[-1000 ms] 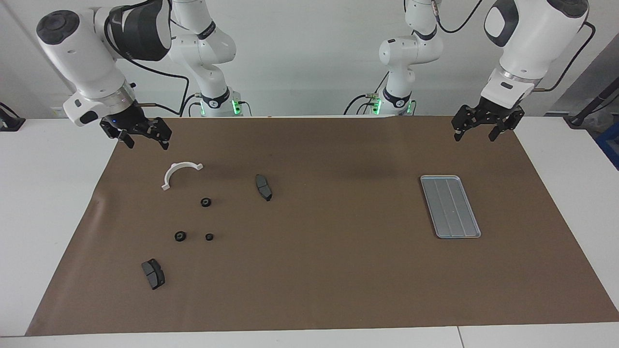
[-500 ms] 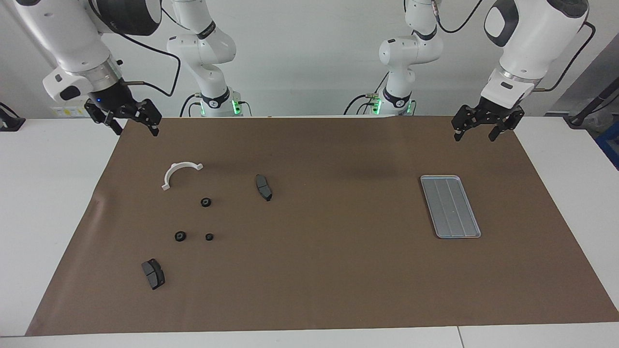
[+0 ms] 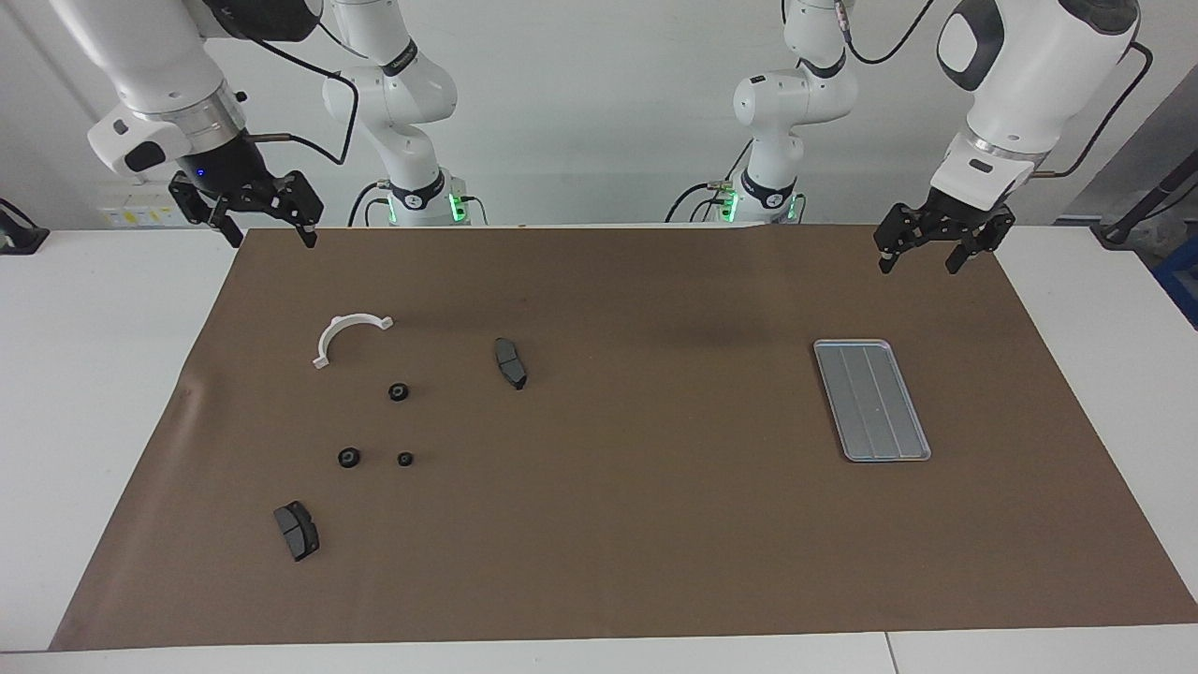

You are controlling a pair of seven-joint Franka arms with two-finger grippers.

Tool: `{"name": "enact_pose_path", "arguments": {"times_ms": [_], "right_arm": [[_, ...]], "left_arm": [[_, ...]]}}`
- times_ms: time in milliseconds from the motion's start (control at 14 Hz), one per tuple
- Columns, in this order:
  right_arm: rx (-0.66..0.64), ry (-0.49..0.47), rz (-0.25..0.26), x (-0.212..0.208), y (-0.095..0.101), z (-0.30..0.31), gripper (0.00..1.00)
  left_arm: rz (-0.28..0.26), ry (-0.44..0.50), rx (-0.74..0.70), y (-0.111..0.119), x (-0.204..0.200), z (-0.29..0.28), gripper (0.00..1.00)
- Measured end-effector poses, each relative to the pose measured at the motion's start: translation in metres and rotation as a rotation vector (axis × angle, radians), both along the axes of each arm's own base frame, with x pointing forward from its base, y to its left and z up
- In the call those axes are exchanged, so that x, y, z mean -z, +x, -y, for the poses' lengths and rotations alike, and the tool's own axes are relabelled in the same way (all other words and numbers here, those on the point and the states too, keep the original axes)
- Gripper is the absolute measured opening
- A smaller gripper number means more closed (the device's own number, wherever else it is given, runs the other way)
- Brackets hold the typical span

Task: Place bearing gear from tray to pile

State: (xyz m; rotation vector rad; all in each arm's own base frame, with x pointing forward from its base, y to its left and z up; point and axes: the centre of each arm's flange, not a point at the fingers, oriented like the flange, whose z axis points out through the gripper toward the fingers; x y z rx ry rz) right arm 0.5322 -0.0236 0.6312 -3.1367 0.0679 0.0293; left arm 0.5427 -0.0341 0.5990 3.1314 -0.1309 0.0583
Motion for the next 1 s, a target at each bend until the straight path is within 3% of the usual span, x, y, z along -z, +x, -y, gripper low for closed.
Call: {"name": "enact_pose_path", "arguments": {"times_ms": [1000], "right_arm": [[-0.011,-0.018,-0.014,0.0012,-0.0014,-0.0037,1.0]], "left_arm": [[0.0,0.0,0.0,0.0,0.0,0.0,1.0]]}}
